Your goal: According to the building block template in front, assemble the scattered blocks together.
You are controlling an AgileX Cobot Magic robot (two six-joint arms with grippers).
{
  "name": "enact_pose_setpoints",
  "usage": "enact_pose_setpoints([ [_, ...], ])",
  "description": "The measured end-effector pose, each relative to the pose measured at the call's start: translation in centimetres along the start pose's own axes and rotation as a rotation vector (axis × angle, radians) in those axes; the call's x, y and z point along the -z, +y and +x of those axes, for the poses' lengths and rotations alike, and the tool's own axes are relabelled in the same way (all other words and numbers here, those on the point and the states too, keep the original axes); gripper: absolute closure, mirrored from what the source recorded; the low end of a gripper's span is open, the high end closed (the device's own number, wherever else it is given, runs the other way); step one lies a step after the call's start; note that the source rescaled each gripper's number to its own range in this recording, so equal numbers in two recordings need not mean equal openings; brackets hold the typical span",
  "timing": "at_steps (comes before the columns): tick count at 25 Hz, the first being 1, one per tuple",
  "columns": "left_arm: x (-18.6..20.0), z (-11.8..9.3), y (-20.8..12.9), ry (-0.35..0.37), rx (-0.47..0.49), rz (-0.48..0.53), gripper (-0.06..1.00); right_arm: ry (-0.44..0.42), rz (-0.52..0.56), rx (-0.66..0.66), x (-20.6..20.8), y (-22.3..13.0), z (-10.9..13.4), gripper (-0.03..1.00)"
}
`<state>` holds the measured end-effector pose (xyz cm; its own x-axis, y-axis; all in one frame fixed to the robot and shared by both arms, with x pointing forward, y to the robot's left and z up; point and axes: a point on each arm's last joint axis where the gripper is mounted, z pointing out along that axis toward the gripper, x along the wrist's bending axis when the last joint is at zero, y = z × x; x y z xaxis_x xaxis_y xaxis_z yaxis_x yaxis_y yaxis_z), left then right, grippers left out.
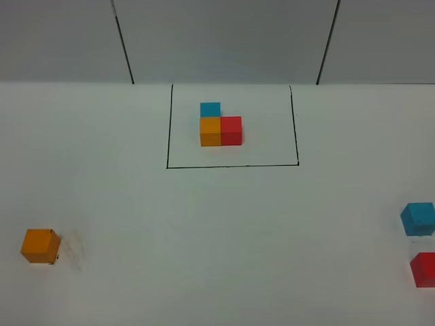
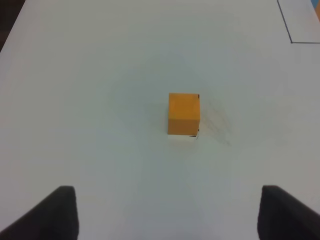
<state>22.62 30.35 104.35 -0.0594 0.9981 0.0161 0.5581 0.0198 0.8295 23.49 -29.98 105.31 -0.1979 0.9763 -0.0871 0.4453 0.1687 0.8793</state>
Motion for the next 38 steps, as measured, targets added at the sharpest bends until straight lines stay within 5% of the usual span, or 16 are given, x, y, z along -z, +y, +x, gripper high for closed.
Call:
enact_pose_setpoints([
  [22, -0.1, 0.0, 0.2, 0.000, 0.001, 0.016, 0.34, 0.000, 0.000, 0.000, 0.0, 0.0, 0.0, 0.30],
  [29, -2.3, 0.2, 5.6, 0.037, 0.066, 0.231, 0.34, 0.000, 0.000, 0.000, 0.0, 0.0, 0.0, 0.30],
  [38, -12.6, -0.1, 10.9, 0.046, 0.064, 0.568, 0.34, 0.000, 0.000, 0.000, 0.0, 0.0, 0.0, 0.30],
])
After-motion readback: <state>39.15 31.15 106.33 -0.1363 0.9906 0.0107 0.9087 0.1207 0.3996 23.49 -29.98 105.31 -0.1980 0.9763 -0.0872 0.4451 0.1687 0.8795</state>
